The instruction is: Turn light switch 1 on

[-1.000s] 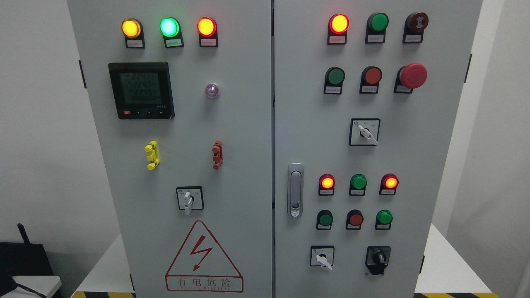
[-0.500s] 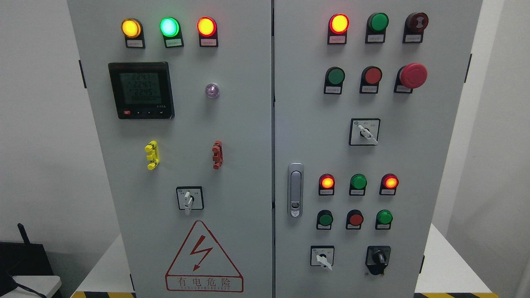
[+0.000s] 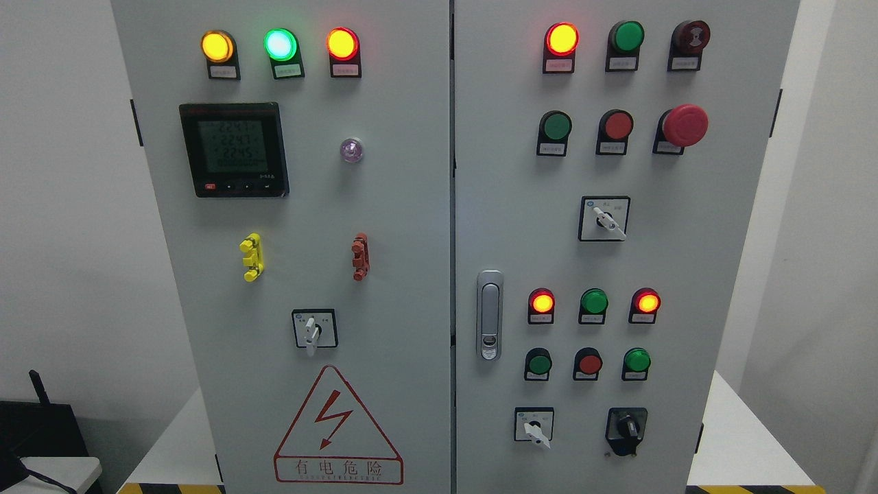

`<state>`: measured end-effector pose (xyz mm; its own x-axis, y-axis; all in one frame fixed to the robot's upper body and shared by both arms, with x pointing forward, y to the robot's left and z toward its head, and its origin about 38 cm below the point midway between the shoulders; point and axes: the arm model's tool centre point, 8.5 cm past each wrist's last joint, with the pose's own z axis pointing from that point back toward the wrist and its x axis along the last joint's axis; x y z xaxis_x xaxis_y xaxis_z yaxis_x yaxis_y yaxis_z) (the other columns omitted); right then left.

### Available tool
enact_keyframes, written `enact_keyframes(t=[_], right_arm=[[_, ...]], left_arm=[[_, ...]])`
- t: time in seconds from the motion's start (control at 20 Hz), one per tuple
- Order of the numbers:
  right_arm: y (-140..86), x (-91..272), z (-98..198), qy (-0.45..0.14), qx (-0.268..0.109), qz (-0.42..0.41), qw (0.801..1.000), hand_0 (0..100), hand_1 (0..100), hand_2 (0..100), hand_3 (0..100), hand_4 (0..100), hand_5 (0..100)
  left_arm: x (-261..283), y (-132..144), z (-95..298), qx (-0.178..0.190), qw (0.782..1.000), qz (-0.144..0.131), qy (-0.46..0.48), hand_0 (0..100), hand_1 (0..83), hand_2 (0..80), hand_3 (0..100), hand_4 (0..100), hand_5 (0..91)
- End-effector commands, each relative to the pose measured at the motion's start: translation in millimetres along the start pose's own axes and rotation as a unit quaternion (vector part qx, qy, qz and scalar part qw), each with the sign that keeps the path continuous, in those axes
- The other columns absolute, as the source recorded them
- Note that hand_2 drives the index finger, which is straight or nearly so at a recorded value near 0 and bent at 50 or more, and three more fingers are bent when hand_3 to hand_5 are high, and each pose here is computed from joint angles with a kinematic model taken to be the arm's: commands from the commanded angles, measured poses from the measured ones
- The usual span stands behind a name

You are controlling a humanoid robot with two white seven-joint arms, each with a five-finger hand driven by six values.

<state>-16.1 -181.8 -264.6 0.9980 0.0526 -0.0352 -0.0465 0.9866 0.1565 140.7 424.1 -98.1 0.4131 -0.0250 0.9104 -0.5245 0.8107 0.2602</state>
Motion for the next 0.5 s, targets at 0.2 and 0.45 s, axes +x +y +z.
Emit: enact_keyframes(t=[0.2, 0.45], right_arm=[[0.1, 0.1, 0.0, -0.001, 0.001, -0.009, 1.0, 12, 39, 0, 0, 0, 0], [0.1, 0.1, 0.0, -0.001, 0.0, -0.008, 1.0, 12, 39, 0, 0, 0, 0]], left_arm=[[134.2, -1.8, -21.5, 0.016, 0.978, 0.04, -0.206, 54, 0.0, 21.2, 44, 55, 24.0], [171.7, -22.8, -34.2, -0.009, 0.966, 0.063, -0.252, 51, 0.0, 30.0, 53, 62, 39.3]])
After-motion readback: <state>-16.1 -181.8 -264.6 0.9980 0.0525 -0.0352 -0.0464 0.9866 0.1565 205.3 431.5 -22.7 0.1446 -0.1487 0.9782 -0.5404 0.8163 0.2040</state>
